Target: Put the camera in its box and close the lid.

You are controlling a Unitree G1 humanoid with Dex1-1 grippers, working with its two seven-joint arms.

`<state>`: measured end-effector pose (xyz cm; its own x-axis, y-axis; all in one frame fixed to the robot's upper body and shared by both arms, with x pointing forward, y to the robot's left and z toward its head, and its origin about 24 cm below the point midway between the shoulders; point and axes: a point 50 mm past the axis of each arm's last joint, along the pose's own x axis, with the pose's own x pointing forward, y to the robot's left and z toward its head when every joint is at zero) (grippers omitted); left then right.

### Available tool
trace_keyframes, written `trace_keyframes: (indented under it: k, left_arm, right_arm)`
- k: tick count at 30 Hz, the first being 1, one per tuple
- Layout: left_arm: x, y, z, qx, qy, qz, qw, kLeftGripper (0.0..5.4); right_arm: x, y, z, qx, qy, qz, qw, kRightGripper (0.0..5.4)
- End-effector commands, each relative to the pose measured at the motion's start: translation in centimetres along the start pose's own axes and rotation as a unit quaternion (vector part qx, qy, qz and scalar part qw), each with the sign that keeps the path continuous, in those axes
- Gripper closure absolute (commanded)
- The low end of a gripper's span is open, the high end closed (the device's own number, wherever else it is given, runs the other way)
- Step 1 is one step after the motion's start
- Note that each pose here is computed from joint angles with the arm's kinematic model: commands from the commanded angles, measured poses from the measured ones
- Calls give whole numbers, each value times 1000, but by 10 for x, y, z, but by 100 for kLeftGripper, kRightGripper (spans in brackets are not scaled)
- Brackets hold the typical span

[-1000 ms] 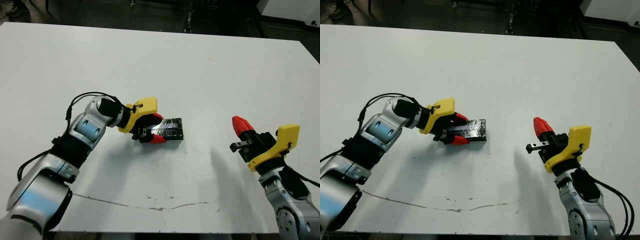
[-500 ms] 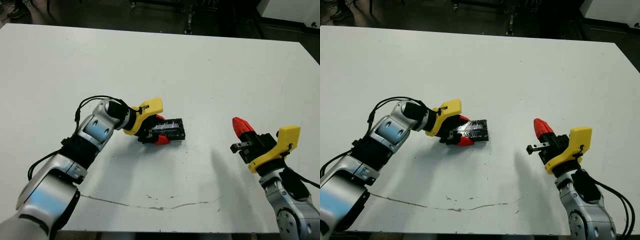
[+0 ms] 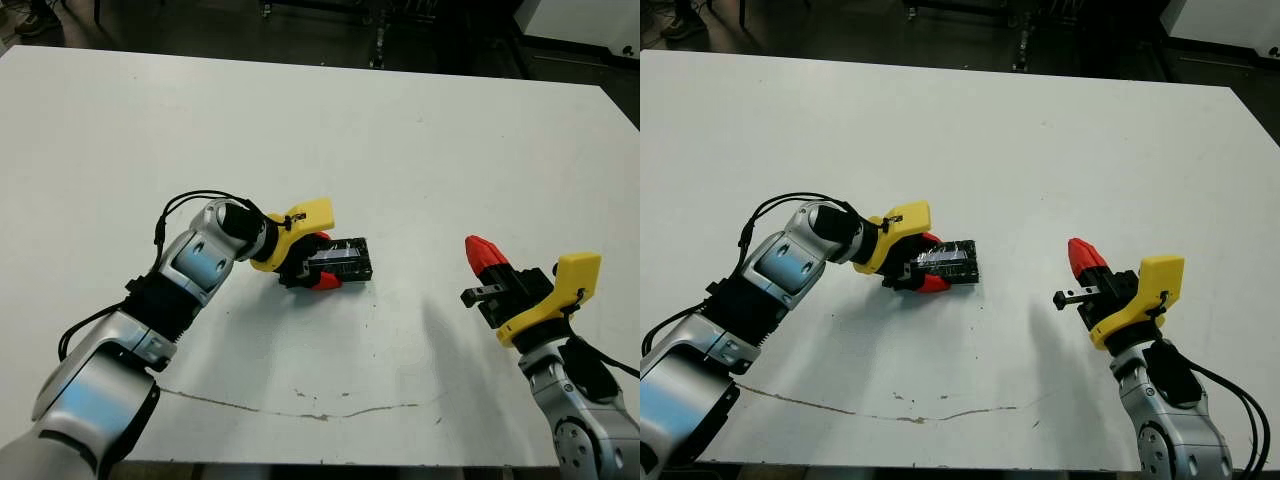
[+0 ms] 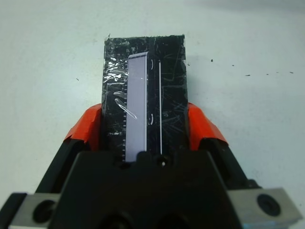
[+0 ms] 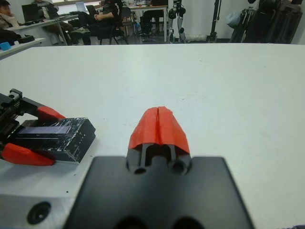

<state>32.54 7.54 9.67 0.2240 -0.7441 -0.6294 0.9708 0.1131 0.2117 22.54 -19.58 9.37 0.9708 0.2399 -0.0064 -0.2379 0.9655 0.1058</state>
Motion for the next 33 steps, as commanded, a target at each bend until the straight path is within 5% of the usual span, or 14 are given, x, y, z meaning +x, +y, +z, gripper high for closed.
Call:
trace_keyframes:
  k: [1,13,24,33]
  left_arm:
    - [30,-31,-18,-3,10,-47,999,147]
    - [32,-27,-21,17,-3,-18,1000,2]
    - [28,-22,-22,-9,-12,-18,1000,2]
    - [-3,-16,-31,-52,-44,1,998,2]
  right_arm:
    - [-3,-3,-2,-3,6,-8,1000,540]
    - [-3,-2,-2,0,5,-3,1000,540]
    - [-3,-2,-2,-1,5,-4,1000,540]
    - [-2,-2,-1,-1,2,-2,1000,540]
